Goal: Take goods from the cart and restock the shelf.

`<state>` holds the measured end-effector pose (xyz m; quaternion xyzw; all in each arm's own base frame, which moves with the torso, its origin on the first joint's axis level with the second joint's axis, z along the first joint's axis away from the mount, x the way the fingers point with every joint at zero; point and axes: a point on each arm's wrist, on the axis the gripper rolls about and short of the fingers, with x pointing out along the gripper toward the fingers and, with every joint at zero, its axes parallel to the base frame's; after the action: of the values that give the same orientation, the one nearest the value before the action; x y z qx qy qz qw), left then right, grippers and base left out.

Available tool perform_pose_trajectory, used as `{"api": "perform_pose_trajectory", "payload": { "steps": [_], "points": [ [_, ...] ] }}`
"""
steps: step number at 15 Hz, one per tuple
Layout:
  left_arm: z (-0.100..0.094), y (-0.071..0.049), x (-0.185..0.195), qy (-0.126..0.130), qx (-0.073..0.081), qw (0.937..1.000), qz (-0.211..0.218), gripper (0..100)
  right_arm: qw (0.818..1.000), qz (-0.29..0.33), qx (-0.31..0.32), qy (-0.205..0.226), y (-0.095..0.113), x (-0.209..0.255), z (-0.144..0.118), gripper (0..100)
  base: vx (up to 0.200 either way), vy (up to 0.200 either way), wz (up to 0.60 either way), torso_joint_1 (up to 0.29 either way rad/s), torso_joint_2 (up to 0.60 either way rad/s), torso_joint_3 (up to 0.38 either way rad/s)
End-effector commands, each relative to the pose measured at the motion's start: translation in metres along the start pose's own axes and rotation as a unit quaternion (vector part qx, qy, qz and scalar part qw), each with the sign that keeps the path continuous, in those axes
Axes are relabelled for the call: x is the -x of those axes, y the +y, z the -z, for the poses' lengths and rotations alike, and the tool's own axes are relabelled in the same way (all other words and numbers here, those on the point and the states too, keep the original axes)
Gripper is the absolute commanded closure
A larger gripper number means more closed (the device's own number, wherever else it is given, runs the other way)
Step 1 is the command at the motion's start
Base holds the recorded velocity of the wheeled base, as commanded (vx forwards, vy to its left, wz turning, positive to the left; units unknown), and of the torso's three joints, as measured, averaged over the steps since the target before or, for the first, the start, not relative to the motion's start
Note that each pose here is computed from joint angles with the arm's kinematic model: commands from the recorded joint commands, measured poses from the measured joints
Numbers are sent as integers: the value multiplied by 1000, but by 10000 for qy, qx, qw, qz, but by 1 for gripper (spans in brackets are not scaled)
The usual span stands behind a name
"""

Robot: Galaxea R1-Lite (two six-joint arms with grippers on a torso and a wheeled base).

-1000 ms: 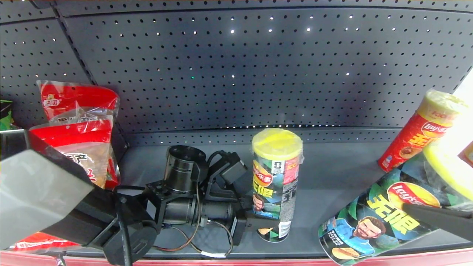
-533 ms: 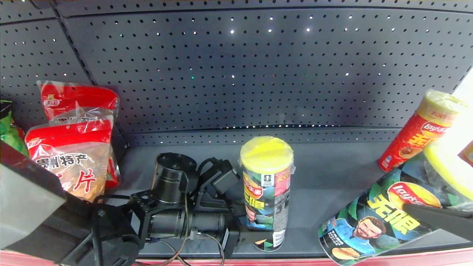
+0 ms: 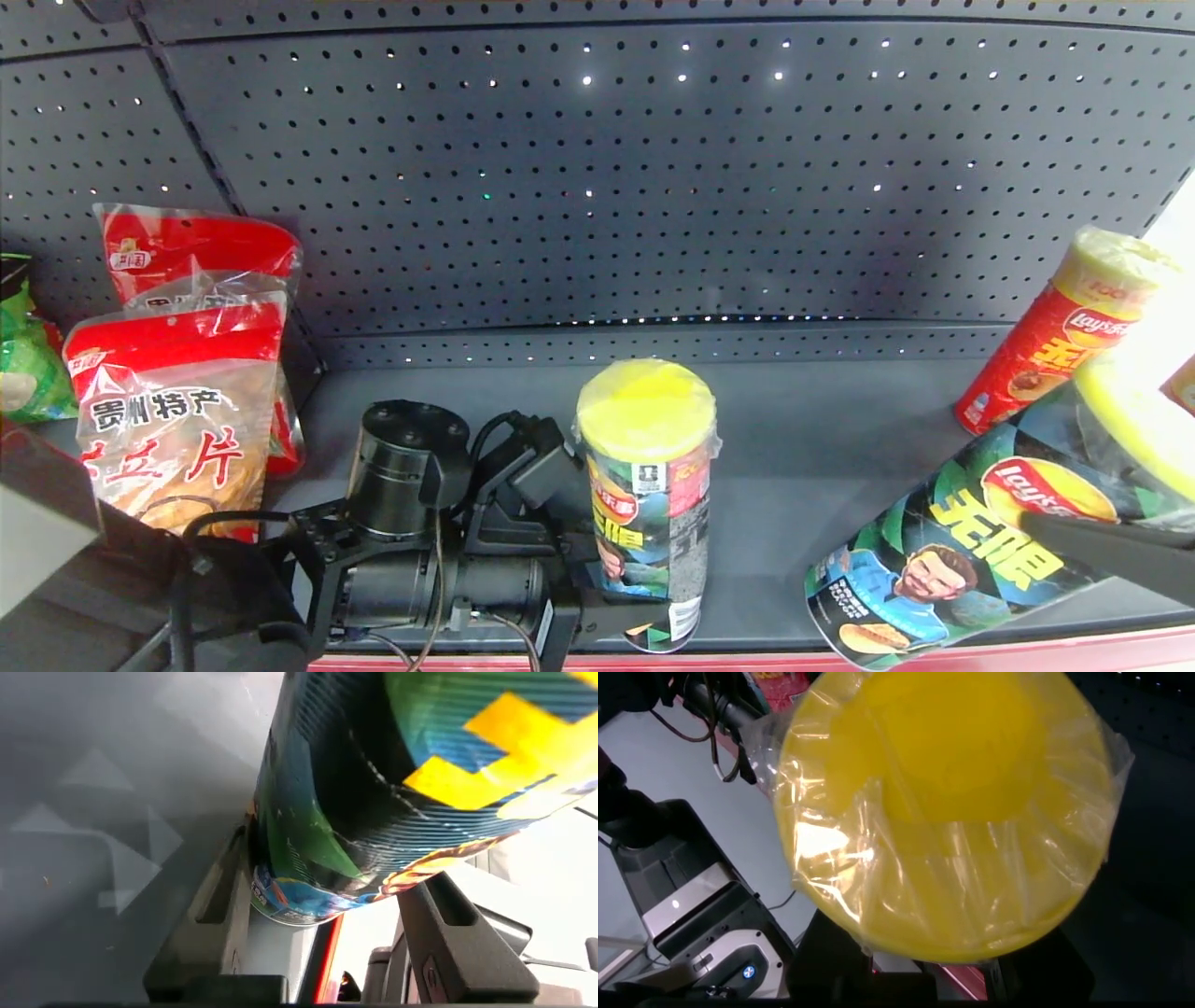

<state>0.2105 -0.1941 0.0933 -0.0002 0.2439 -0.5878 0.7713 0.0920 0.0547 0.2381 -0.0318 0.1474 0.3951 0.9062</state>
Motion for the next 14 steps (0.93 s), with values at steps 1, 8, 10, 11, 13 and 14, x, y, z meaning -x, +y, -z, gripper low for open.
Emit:
{"api": "perform_pose_trajectory", "payload": {
  "steps": [1,8,10,11,13,14],
  "points": [
    [2,1,-2,50,35,10000,0,100,10000,10,11,-31,0,2,0,100,0,0,0,0,0,0],
    [-2,-5,-16,66,-61,9998,152,100,10000,-5,18,-45,1,2,-1,100,0,0,0,0,0,0],
    [-2,-5,-18,65,-82,9998,142,100,10000,-4,21,-52,1,2,-1,100,0,0,0,0,0,0],
    [-2,-5,-17,72,-78,9998,142,0,10000,-3,26,-67,1,3,-1,100,0,0,0,0,0,0],
    [-2,-6,-16,72,-78,9998,142,0,9999,-2,37,-95,2,5,-1,100,0,0,0,0,0,0],
    [2,-8,-14,132,-43,9998,146,0,9999,-2,39,-103,2,5,-1,100,0,0,0,0,0,0]
  ]
}}
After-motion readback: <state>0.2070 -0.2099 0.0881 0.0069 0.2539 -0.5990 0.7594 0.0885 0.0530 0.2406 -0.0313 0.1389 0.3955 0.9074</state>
